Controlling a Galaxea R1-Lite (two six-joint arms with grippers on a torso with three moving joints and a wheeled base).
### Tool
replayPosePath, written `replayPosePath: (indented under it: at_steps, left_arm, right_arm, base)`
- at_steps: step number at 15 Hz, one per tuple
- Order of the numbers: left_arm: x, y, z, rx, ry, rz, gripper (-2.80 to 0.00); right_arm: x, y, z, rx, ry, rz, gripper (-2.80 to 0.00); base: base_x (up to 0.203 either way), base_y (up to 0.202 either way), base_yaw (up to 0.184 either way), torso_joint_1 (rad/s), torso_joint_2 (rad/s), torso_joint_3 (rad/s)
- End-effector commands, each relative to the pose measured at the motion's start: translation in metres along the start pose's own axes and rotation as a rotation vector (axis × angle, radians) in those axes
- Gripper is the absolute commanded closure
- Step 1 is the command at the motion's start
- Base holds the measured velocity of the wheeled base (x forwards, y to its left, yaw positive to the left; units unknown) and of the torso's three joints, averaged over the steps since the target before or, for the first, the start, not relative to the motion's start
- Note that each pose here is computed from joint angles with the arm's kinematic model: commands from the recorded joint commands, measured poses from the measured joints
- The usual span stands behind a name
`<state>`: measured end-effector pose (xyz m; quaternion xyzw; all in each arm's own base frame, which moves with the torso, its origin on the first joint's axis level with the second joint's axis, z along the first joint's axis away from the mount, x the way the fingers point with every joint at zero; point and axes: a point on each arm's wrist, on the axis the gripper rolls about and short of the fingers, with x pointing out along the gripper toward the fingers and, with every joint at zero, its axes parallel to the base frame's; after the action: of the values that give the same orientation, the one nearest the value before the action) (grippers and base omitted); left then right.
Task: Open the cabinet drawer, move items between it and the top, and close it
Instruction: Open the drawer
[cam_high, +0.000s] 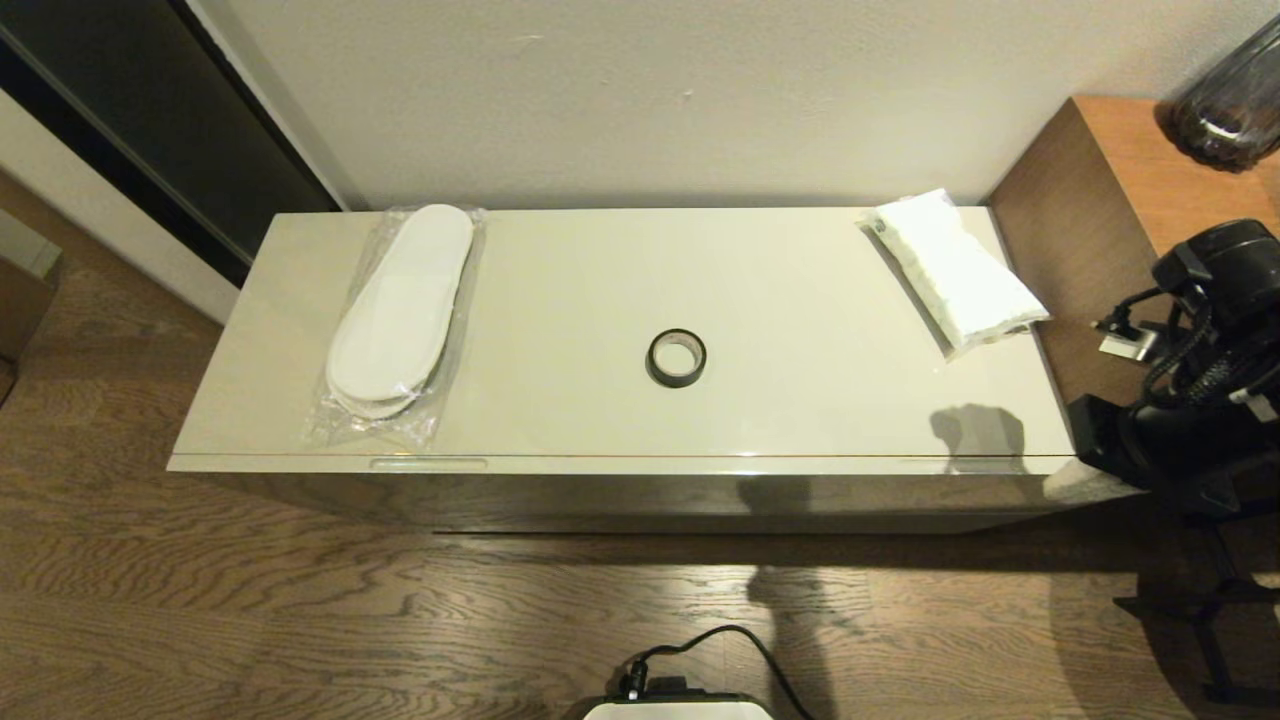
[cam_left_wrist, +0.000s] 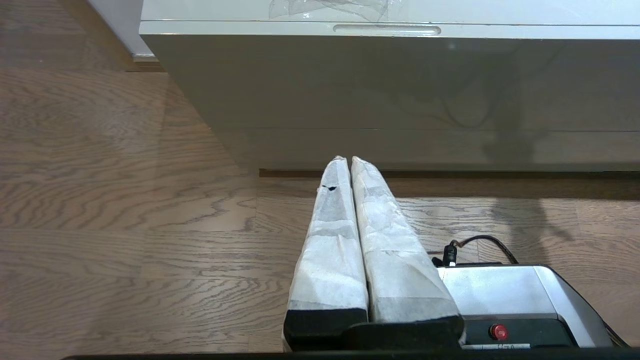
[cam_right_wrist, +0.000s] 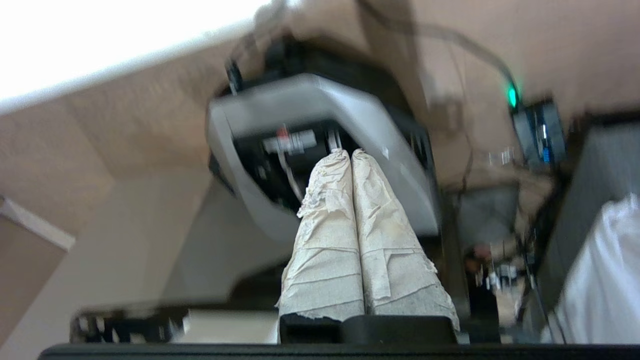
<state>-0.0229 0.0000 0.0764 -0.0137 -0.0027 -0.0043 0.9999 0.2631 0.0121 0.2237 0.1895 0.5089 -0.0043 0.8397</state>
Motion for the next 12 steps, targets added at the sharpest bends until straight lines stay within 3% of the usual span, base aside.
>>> replayPosePath:
  at_steps: [1, 12]
  left_arm:
    - [0.0, 0.0, 0.0, 0.0, 0.001, -0.001, 0.0]
    - [0.0, 0.0, 0.0, -0.001, 0.001, -0.001, 0.0]
  right_arm:
    - [0.022, 0.005, 0.016, -0.004, 0.016, -0.001, 0.0]
    - [0.057, 0.019, 0.022, 0.015, -0.029, -0.014, 0.0]
  base:
    - [0.0, 0.0, 0.0, 0.0, 0.0, 0.0]
    - [0.0, 0.0, 0.0, 0.0, 0.0, 0.0]
